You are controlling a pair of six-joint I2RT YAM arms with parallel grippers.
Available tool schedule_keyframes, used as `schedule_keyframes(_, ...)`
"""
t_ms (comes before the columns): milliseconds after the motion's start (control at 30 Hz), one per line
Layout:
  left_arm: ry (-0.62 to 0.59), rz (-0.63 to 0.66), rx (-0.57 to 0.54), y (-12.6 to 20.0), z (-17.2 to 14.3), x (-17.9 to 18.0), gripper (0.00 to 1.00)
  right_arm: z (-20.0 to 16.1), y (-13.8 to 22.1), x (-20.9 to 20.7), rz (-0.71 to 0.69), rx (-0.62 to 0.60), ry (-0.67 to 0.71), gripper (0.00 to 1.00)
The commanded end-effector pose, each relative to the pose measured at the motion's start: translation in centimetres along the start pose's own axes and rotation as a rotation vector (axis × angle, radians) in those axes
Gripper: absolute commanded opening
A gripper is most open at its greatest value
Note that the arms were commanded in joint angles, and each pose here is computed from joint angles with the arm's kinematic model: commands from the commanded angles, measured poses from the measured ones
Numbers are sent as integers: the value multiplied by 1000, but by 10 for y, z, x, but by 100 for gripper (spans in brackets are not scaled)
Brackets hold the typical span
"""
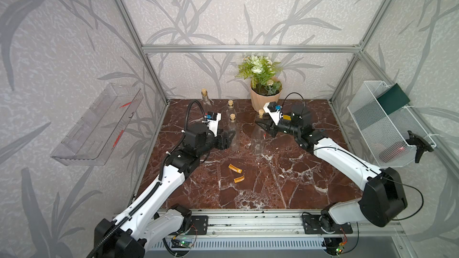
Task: Remove the label from the bottle
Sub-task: Place the bottle at the center of the board.
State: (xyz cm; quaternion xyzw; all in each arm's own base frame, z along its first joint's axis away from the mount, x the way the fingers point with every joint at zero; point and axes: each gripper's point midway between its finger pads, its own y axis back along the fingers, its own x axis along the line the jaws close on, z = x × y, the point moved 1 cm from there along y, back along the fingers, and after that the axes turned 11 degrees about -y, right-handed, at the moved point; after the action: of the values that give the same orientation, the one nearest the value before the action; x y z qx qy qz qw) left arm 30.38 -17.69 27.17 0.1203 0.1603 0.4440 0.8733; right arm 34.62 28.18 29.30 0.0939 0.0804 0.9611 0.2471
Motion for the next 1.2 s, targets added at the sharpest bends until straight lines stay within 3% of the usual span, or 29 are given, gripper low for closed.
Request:
schedule_keyframes(0, 5, -21, -30, 2, 6, -3, 69, 46, 16, 30, 106, -155, 143, 0)
schedule_keyframes(467, 5, -21, -21, 2, 5, -4, 69, 43, 6, 59, 355, -143, 176, 0)
schedule_keyframes(1000, 1, -20, -23, 1, 5, -3, 69, 28, -5, 63, 398, -96, 192, 0)
schedule_keyframes(1167, -1, -20, -27, 1, 6, -3, 69, 22, -8, 64, 406, -84, 183, 7)
